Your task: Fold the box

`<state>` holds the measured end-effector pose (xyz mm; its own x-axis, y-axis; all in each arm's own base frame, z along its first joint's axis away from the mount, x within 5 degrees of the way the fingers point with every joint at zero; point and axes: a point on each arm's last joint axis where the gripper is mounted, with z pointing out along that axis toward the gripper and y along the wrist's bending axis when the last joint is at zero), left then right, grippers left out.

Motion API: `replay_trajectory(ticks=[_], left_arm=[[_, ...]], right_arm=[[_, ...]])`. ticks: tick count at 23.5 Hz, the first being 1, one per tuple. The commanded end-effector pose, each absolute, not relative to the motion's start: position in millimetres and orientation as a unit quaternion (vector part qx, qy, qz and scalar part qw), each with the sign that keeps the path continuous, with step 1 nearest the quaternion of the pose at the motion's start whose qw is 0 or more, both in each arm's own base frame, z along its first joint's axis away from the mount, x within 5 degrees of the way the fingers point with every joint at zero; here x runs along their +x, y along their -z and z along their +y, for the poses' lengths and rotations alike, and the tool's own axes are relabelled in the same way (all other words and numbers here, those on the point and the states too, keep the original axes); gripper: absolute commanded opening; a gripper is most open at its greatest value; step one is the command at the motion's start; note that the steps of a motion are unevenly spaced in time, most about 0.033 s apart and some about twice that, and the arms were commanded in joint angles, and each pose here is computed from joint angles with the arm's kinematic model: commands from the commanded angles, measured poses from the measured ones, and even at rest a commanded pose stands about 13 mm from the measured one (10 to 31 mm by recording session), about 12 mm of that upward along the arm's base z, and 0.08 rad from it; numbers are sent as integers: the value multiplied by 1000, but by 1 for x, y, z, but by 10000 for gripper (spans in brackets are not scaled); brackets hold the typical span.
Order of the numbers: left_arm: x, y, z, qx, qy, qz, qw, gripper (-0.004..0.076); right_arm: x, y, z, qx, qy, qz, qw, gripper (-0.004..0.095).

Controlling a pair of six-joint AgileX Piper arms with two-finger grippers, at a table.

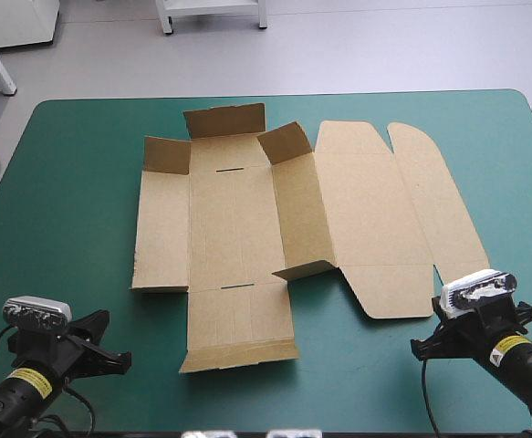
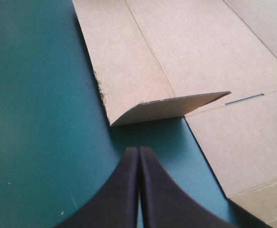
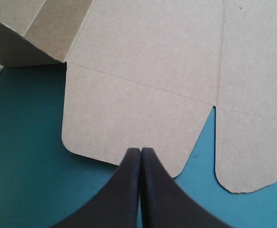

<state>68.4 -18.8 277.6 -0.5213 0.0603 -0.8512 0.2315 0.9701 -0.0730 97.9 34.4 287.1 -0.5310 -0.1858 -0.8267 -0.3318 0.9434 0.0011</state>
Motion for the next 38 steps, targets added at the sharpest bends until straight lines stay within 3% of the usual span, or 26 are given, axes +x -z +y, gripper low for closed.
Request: replay_trajectory(ticks=[1, 13, 17, 19, 20, 21, 23, 25, 32, 38], left_arm=[[72, -293, -21, 84, 103, 846, 516, -8], [72, -293, -21, 84, 103, 846, 516, -8], [74, -292, -22, 83, 102, 850, 511, 83], [81, -289, -25, 84, 99, 858, 497, 211], [84, -288, -26, 81, 97, 860, 494, 266], [91, -288, -27, 72, 93, 865, 488, 365], [98, -292, -28, 60, 89, 864, 492, 419], [105, -301, -28, 49, 79, 862, 499, 428], [132, -354, -28, 45, 18, 849, 526, 426], [171, -366, -37, 59, -38, 864, 499, 426]], right_arm=[[102, -303, 36, -148, -86, 848, 502, -19], [102, -303, 36, -148, -86, 848, 502, -19], [102, -303, 36, -145, -88, 848, 501, -4], [103, -303, 37, -146, -87, 849, 500, 84], [105, -303, 37, -146, -86, 851, 497, 162], [109, -302, 38, -145, -84, 854, 492, 307], [115, -303, 40, -142, -85, 857, 489, 457], [121, -306, 42, -137, -88, 857, 490, 547], [148, -336, 50, -145, -72, 839, 519, 567], [177, -348, 57, -150, -55, 849, 504, 568]])
